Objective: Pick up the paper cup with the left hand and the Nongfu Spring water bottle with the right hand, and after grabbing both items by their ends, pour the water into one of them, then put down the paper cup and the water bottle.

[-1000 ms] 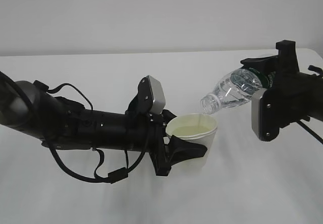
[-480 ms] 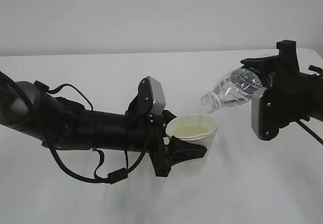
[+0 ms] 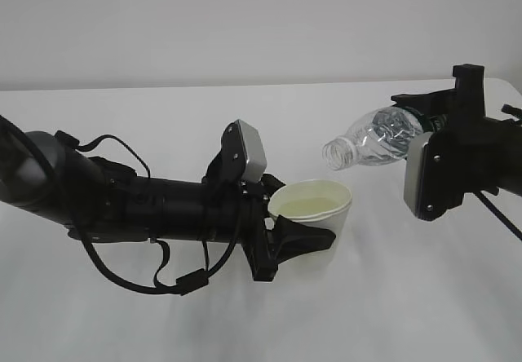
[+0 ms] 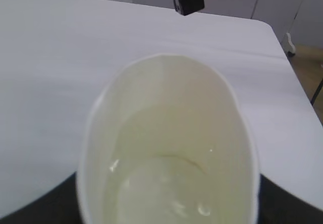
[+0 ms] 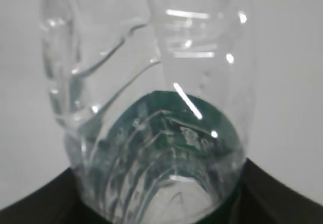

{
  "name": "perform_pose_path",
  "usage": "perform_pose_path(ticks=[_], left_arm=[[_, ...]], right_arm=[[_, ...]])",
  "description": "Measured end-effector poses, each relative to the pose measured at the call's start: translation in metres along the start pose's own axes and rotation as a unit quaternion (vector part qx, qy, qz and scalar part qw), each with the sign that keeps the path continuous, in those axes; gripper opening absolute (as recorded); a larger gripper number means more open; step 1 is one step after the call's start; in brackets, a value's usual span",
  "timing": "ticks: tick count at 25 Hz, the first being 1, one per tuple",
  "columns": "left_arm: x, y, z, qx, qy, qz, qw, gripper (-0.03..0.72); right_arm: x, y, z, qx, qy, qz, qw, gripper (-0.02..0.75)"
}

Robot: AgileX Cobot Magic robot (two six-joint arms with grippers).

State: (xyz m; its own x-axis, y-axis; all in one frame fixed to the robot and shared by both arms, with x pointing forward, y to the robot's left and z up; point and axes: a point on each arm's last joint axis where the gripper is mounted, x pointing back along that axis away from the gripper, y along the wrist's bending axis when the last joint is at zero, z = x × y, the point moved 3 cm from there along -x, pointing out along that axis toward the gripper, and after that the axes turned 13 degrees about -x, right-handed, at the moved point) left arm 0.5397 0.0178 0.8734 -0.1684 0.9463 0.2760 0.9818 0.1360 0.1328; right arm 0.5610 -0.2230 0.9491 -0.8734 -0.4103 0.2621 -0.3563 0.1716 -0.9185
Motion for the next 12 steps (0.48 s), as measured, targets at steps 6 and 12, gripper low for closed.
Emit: perform_pose_path(ticks=[6, 12], left_arm=[[0.0, -0.0003, -0.002, -0.006, -0.008, 0.001, 1.0, 0.404], [0.0, -0.0001, -0.0022, -0.008, -0.009, 0.001, 1.0, 0.404]], right_arm=[[0.0, -0.0012, 0.0014, -0.027, 0.006, 0.005, 1.0, 0.445], [0.0003, -0.0082, 0.004, -0.087, 0.014, 0.035, 0.996, 0.445]])
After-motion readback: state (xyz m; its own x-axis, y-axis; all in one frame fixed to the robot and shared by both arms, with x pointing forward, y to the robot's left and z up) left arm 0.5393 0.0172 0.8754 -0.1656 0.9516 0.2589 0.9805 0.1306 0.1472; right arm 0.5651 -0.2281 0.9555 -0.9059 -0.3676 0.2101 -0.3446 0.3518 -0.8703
